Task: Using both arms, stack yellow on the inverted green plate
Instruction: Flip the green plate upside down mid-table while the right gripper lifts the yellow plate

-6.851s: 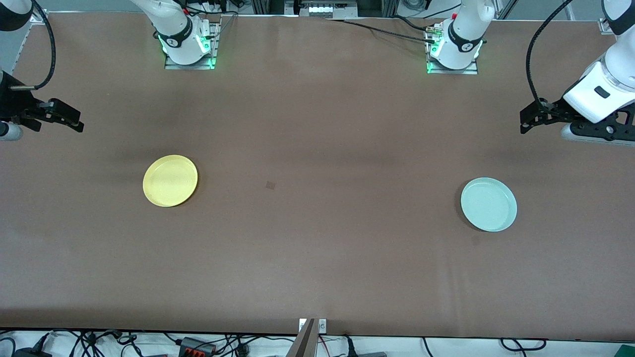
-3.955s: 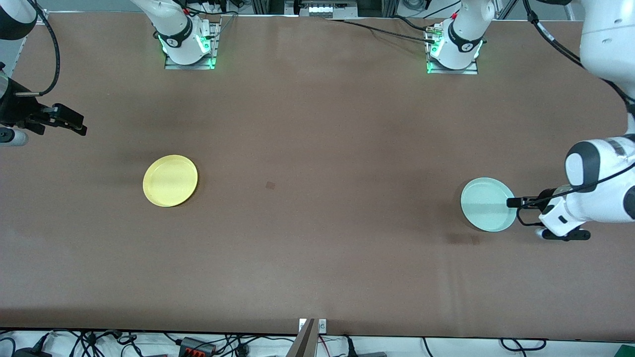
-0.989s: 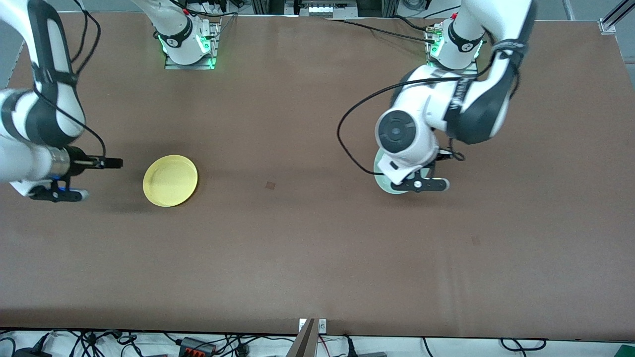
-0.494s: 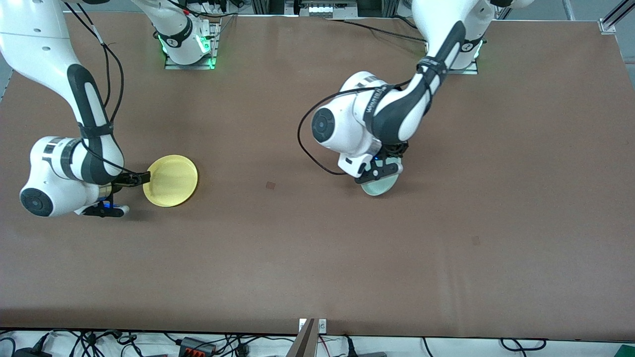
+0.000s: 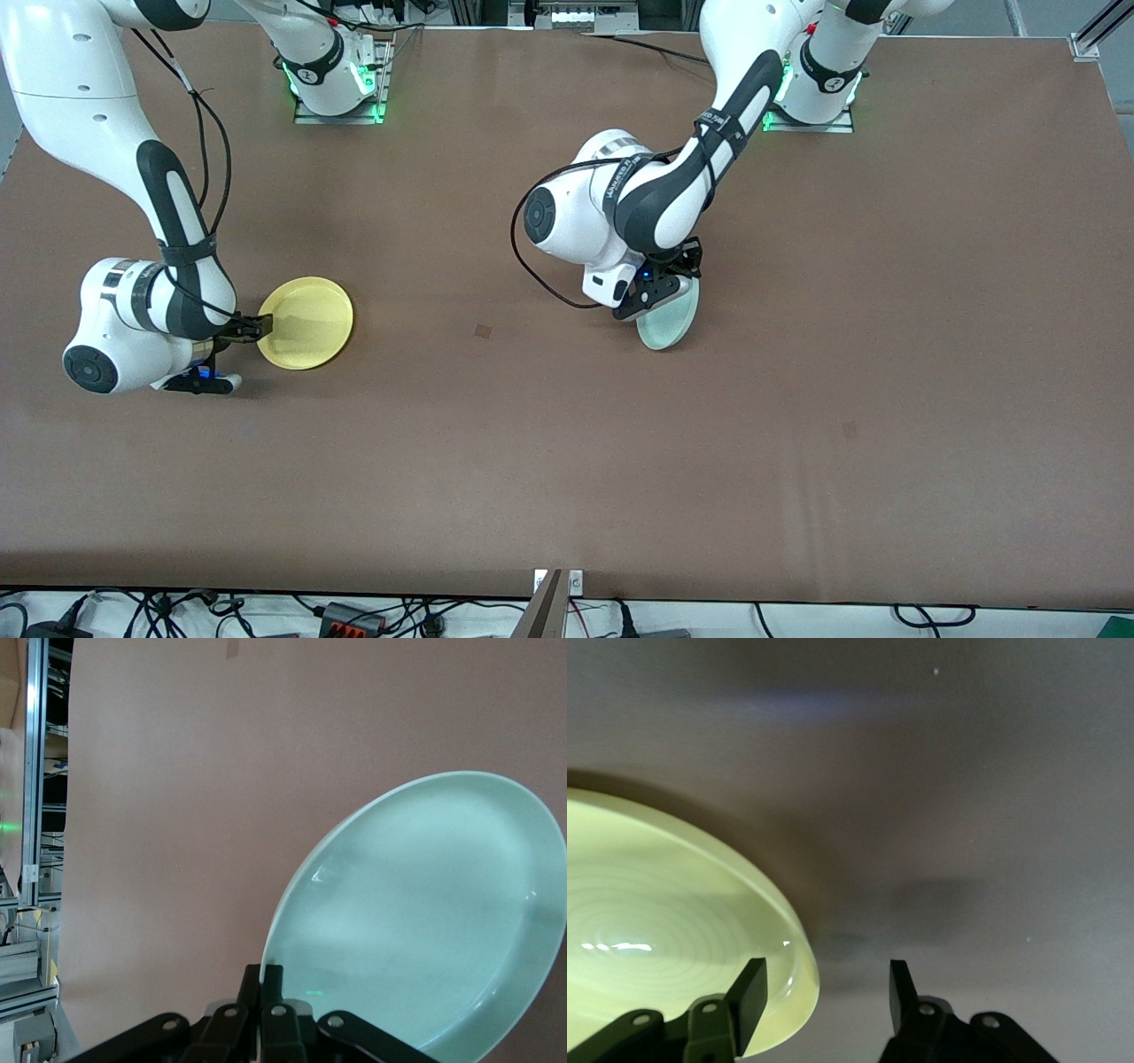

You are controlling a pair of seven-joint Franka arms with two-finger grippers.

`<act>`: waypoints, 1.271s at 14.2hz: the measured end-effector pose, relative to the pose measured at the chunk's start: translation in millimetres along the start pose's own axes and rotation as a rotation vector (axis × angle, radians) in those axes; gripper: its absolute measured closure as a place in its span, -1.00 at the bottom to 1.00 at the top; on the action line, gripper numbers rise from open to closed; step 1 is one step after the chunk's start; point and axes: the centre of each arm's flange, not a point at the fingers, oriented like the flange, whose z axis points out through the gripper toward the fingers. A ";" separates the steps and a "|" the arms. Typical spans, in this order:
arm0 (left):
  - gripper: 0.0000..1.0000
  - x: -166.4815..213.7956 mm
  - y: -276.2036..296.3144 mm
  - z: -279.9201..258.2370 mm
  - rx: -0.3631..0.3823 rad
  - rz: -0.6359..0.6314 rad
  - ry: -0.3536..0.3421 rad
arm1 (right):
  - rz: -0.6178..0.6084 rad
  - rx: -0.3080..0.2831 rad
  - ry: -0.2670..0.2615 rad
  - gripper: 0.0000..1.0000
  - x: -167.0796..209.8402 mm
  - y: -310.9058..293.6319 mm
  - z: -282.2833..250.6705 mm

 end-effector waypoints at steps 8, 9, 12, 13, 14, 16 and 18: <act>0.95 -23.0 10.3 -8.1 0.033 -0.031 0.046 | -0.040 0.015 -0.010 0.88 1.2 -5.0 0.9; 0.93 -26.7 11.9 -10.4 0.034 -0.028 0.056 | -0.064 0.016 -0.004 0.89 1.9 -6.9 -2.2; 0.75 -39.1 18.1 -18.0 0.023 -0.011 0.079 | -0.154 0.021 0.005 0.91 1.8 -26.4 -31.1; 0.59 -41.7 21.2 -20.4 0.009 -0.007 0.087 | -0.169 0.020 0.020 0.95 0.0 -32.0 -50.7; 0.38 -42.8 24.1 -23.1 -0.011 -0.003 0.097 | -0.181 0.016 0.040 0.95 -3.3 -37.2 -72.2; 0.04 -42.3 28.8 -31.4 -0.069 -0.001 0.114 | -0.199 0.006 0.085 0.95 -14.0 -48.5 -111.8; -0.35 -43.8 34.1 -44.4 -0.156 0.002 0.107 | -0.216 -0.004 0.120 0.95 -26.1 -60.6 -138.0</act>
